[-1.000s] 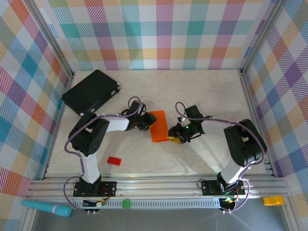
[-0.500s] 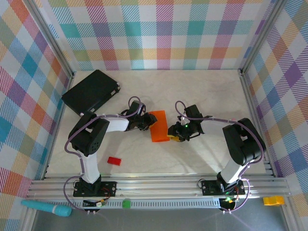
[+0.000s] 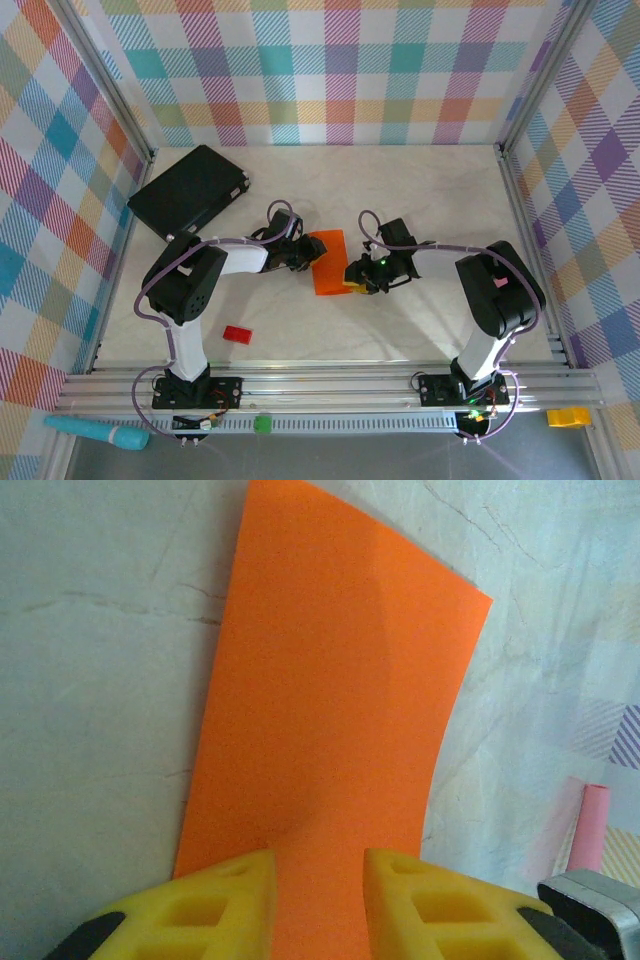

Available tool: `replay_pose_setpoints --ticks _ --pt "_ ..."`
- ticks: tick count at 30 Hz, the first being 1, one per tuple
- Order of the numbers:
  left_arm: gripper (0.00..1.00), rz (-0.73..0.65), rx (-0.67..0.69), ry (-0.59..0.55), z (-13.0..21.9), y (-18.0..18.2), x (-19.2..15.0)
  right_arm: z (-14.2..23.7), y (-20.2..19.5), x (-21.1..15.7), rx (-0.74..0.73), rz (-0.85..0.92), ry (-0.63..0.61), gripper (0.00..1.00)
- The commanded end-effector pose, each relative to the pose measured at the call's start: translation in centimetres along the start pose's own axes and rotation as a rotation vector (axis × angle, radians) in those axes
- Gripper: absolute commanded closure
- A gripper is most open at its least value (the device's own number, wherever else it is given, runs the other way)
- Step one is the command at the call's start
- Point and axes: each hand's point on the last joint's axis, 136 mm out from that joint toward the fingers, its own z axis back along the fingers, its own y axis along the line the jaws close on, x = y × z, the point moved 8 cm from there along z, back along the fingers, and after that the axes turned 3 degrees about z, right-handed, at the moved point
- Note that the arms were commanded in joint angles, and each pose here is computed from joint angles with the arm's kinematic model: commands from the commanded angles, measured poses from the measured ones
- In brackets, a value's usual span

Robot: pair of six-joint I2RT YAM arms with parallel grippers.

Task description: Fold a paper plane with a square sheet of paper (pick it up from the middle)

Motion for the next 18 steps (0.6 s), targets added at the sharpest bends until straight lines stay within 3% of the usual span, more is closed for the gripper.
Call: replay_pose_setpoints --ticks 1,13,18 --pt "0.71 0.036 0.167 0.046 -0.9 4.1 -1.6 0.0 1.0 0.6 0.028 0.021 -0.009 0.73" --pt "0.71 0.032 0.09 0.047 -0.8 2.7 -1.4 -0.1 0.7 0.6 0.013 0.003 -0.018 0.84" --pt "0.71 -0.013 -0.057 0.036 0.5 -0.3 -1.1 0.1 0.0 0.1 -0.027 -0.024 -0.021 0.94"
